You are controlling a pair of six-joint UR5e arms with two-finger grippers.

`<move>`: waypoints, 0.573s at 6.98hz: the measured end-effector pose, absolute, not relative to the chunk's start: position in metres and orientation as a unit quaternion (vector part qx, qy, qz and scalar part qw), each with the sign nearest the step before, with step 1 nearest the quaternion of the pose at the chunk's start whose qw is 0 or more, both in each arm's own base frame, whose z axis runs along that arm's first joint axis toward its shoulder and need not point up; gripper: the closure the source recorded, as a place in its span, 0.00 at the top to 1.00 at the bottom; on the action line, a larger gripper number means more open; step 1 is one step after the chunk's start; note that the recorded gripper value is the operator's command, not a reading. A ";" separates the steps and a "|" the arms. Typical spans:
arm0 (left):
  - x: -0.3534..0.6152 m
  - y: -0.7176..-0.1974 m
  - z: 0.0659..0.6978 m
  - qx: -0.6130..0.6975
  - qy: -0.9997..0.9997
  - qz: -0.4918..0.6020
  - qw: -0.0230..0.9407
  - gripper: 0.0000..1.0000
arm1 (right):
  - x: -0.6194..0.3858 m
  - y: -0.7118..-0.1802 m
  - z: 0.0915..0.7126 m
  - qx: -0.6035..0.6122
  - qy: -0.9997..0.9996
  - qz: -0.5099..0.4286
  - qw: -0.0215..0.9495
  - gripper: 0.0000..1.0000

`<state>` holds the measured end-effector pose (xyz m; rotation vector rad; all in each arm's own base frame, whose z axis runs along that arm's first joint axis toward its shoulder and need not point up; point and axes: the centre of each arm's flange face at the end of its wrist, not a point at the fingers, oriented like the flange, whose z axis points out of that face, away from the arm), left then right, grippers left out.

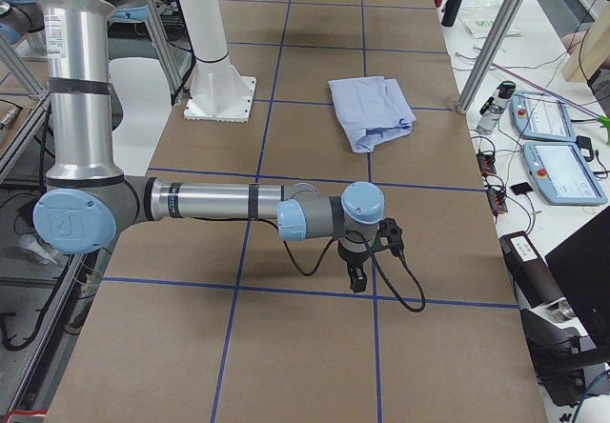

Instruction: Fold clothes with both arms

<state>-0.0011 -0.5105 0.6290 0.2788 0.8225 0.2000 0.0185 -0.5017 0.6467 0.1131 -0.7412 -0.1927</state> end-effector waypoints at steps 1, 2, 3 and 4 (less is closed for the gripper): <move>-0.004 -0.511 0.628 0.133 0.397 0.092 0.903 1.00 | 0.018 -0.500 0.650 0.051 -0.366 -0.092 0.925 1.00; -0.012 -0.510 0.629 0.134 0.397 0.084 0.904 1.00 | 0.016 -0.497 0.652 0.046 -0.379 -0.091 0.920 1.00; -0.018 -0.507 0.624 0.139 0.398 0.080 0.903 1.00 | 0.014 -0.494 0.653 0.046 -0.393 -0.091 0.914 1.00; -0.022 -0.504 0.611 0.152 0.397 0.081 0.901 1.00 | 0.014 -0.491 0.654 0.045 -0.396 -0.092 0.913 1.00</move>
